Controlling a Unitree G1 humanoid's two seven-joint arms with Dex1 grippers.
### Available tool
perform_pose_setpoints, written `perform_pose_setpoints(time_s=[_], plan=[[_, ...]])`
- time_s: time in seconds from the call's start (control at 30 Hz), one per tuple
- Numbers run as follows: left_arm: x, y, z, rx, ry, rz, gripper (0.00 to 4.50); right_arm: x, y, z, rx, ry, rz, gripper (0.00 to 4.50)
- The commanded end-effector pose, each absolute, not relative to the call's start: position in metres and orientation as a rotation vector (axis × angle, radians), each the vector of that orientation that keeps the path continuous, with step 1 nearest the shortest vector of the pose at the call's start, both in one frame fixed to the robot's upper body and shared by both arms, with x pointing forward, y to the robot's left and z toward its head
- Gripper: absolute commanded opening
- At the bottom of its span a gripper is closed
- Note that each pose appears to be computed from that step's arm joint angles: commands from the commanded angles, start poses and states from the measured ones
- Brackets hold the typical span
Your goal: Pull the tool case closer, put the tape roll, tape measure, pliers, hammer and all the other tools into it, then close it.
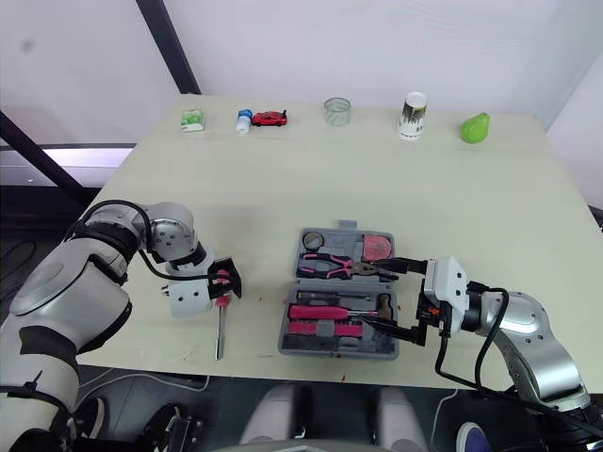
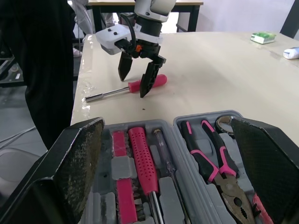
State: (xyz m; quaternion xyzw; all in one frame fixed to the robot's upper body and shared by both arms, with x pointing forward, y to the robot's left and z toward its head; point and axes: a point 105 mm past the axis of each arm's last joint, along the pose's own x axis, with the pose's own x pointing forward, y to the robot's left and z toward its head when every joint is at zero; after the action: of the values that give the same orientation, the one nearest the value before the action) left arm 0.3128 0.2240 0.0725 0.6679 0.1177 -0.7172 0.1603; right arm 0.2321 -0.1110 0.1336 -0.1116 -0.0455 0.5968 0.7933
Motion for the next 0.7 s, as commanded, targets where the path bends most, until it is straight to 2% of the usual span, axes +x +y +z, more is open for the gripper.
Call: perform_pose_setpoints(time_s=[0.03,0.23,0.43,0.7], plan=[[0.318,0.22,0.07,1.936,0.29,-2.006,4.46,0.229,-0.109,0.143,-0.263,-0.146,1.289,4.5],[0.319,0.218,0.065,1.946,0.27,-2.0,4.46,0.23,-0.108,0.143,-0.268,-0.15,1.29,4.5],[0.312,0.204,0.061,1.866,0.167,-2.036,4.46,0.229,-0.109,0.141,-0.273,-0.144,1.294,4.5],[0.307,0.201,0.057,1.835,0.15,-2.069,4.46,0.229,-0.108,0.139,-0.273,-0.143,1.295,4.5]])
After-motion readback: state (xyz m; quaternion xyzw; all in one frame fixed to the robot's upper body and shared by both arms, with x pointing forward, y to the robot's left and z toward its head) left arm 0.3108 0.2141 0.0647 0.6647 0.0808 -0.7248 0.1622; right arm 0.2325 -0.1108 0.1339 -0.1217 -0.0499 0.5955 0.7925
